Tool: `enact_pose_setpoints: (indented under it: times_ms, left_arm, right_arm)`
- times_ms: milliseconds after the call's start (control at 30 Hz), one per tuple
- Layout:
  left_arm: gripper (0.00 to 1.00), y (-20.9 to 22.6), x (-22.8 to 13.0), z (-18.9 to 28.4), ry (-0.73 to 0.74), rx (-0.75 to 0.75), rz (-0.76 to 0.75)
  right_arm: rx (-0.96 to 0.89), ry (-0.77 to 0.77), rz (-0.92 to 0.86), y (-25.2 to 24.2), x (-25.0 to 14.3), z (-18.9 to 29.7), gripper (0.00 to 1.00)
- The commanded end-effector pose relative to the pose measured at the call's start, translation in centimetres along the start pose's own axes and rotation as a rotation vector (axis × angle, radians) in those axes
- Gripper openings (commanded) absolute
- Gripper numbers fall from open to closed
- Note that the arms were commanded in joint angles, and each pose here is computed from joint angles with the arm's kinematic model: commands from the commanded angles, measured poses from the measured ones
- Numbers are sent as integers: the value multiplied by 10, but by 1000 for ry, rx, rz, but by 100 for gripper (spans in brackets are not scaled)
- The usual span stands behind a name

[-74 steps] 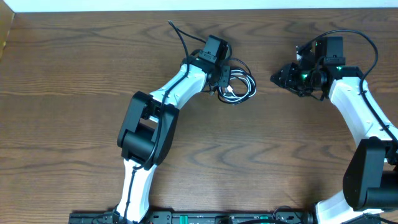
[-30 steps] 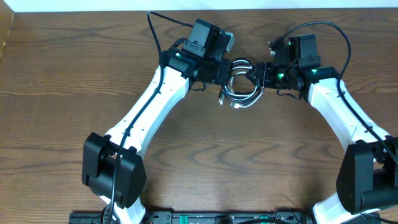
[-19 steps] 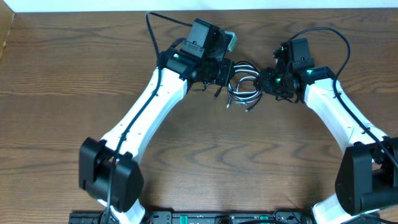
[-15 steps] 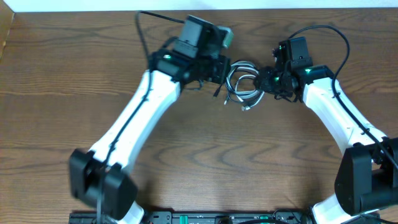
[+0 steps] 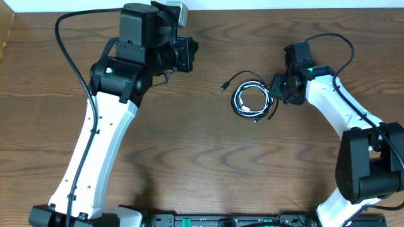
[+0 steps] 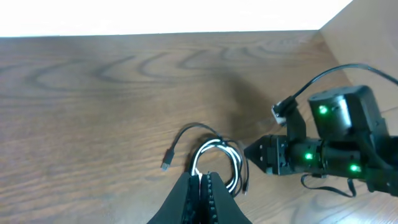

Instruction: Untangle cables

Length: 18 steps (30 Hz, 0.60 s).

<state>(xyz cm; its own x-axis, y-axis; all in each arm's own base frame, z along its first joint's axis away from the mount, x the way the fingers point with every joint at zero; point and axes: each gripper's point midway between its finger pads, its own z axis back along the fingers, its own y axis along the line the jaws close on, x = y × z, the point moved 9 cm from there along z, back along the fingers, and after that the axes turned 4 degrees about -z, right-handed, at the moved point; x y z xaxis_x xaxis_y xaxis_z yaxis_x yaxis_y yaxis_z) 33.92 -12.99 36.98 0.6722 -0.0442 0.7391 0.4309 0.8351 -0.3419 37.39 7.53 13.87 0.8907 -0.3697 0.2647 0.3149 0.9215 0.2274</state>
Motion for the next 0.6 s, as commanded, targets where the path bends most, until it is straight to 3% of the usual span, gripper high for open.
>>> enact_pose_setpoints:
  times_ms: [0, 167, 300, 567]
  left_arm:
    - [7, 1, -4, -14, 45, -1, 19]
    - [8, 7, -9, -29, 88, 4, 34]
    - [8, 12, -13, -39, 117, 9, 45]
    - [8, 20, -24, -58, 188, 20, 74]
  right_arm:
    - [18, -17, 79, 3, 2, 0, 46]
    - [62, -42, 342, 7, 6, -3, 46]
    - [209, 15, 588, 11, 0, -9, 50]
    - [236, 41, 617, -7, 8, -30, 49]
